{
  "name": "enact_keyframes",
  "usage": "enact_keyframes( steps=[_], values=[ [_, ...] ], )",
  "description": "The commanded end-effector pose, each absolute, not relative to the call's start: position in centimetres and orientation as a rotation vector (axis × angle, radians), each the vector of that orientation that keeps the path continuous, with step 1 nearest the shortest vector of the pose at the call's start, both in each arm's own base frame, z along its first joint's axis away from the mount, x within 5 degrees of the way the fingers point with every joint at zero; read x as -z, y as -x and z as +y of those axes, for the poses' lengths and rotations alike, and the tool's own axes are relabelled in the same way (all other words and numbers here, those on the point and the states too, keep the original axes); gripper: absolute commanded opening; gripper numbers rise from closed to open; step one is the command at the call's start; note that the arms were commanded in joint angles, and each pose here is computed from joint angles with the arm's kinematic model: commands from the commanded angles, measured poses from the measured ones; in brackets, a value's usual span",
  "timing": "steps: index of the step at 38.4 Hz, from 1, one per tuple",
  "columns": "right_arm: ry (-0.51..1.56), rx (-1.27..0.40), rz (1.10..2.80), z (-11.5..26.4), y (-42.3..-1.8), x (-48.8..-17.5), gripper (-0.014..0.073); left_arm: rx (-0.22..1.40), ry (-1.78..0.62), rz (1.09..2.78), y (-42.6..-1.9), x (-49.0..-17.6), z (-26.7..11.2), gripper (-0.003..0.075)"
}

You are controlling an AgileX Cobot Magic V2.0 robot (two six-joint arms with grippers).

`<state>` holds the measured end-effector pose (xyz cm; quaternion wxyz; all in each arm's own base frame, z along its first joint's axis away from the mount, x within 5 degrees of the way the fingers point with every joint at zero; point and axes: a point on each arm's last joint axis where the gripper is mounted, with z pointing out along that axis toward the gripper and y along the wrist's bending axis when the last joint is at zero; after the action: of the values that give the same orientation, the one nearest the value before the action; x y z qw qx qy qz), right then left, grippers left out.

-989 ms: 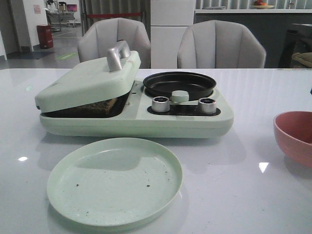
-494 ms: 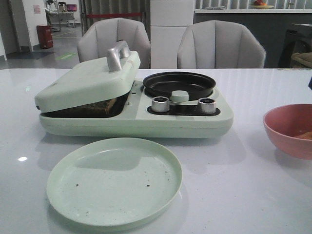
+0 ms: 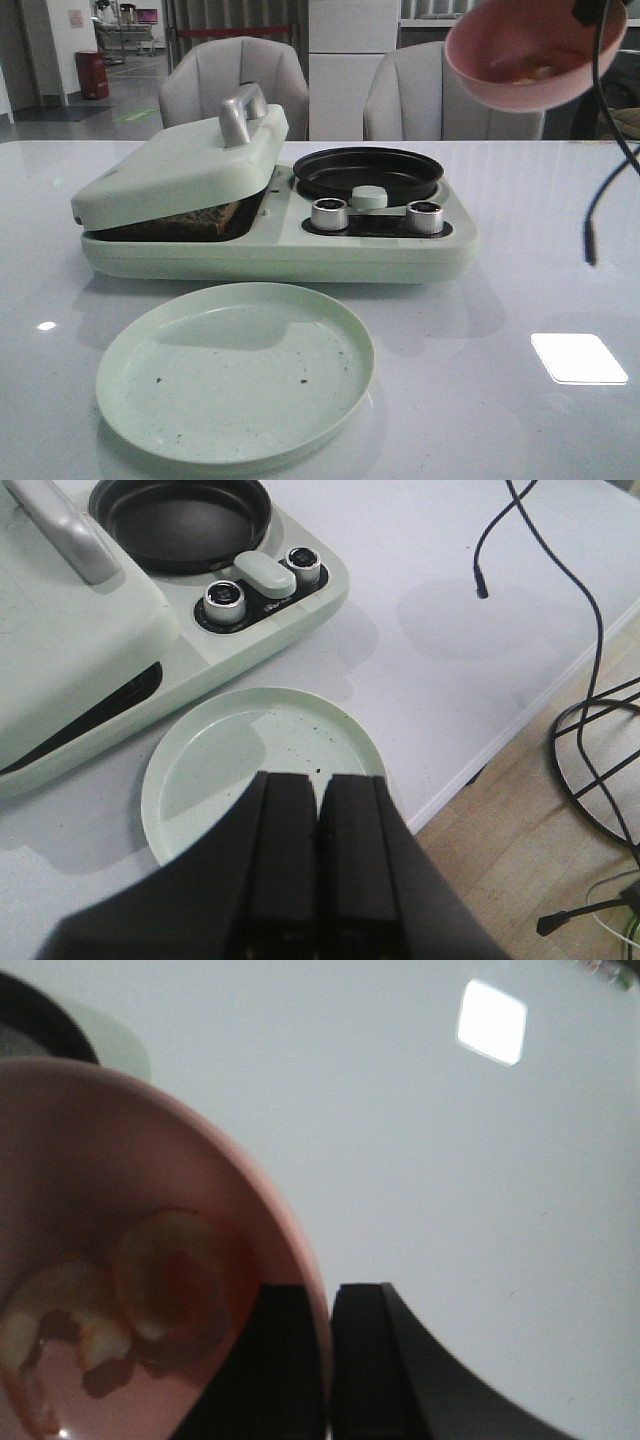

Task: Make breakfast with bread and shrimp
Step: 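Lift the pink bowl with the right gripper over the frying pan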

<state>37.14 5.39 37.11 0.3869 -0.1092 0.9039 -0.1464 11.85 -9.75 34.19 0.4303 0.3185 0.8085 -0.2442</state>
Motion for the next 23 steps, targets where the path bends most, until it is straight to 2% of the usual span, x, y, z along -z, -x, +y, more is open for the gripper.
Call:
enact_keyframes(
  steps=[1, 10, 23],
  values=[
    [0.273, 0.502, 2.086, 6.8, -36.8, -41.7, 0.002, 0.634, -0.73, 1.939, -12.0, -35.6, -9.9, 0.0101],
    [0.379, 0.778, 1.878, 12.8, -38.5, -43.0, 0.002, 0.634, -0.73, 1.939, -12.0, -35.6, -9.9, 0.0101],
    [0.447, 1.041, 1.729, 17.1, -41.2, -41.7, 0.002, 0.634, -0.73, 1.939, -12.0, -35.6, -9.9, 0.0101]
  ],
)
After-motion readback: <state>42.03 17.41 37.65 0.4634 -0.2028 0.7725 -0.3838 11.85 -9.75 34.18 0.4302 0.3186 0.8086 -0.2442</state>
